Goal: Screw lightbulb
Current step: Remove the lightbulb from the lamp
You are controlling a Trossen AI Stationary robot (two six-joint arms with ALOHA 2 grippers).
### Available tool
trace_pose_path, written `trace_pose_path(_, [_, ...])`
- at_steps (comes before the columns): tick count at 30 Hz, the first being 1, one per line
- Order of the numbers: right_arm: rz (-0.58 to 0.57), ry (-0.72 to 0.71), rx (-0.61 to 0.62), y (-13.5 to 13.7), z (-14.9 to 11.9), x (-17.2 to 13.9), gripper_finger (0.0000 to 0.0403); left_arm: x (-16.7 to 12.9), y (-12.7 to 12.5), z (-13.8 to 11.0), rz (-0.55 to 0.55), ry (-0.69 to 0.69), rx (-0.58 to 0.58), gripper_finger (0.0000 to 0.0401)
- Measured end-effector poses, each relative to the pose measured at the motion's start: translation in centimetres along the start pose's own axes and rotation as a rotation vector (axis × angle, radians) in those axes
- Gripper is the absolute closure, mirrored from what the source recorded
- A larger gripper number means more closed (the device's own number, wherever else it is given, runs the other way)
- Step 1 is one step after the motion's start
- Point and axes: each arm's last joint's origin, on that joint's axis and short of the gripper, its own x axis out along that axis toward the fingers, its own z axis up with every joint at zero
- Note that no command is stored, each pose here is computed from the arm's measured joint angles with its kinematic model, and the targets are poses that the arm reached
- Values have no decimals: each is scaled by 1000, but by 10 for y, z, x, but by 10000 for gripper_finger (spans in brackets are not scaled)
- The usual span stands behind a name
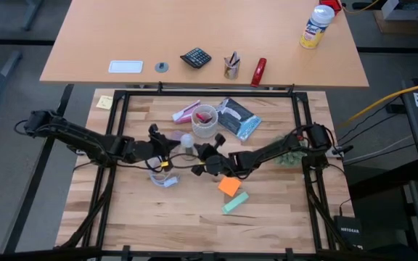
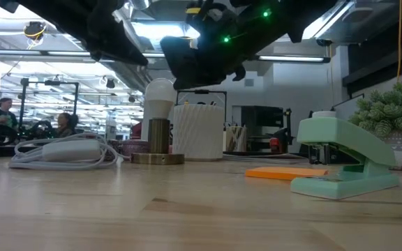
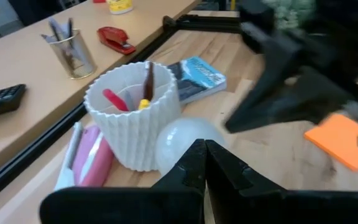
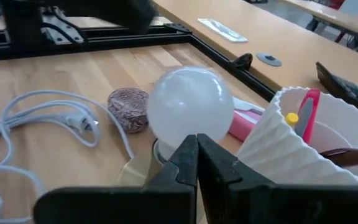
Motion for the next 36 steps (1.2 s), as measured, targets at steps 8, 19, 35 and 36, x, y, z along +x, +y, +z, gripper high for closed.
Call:
trace_pose_path(8, [19,-10,-15,8,-1,-8,396,6,10,1,80,0,-18,400])
trace_pose_path(19, [171,6,-23,21,-3,-18,396,16,27,3,160,15,-22,400])
trace_pose_path(35, [150,44,13,-11,2,15,396,43,21,-18,115,146,-52,400])
trace_pose_path(36, [147,49,11,-12,1,15,396,43,19,-18,111,147,-52,400])
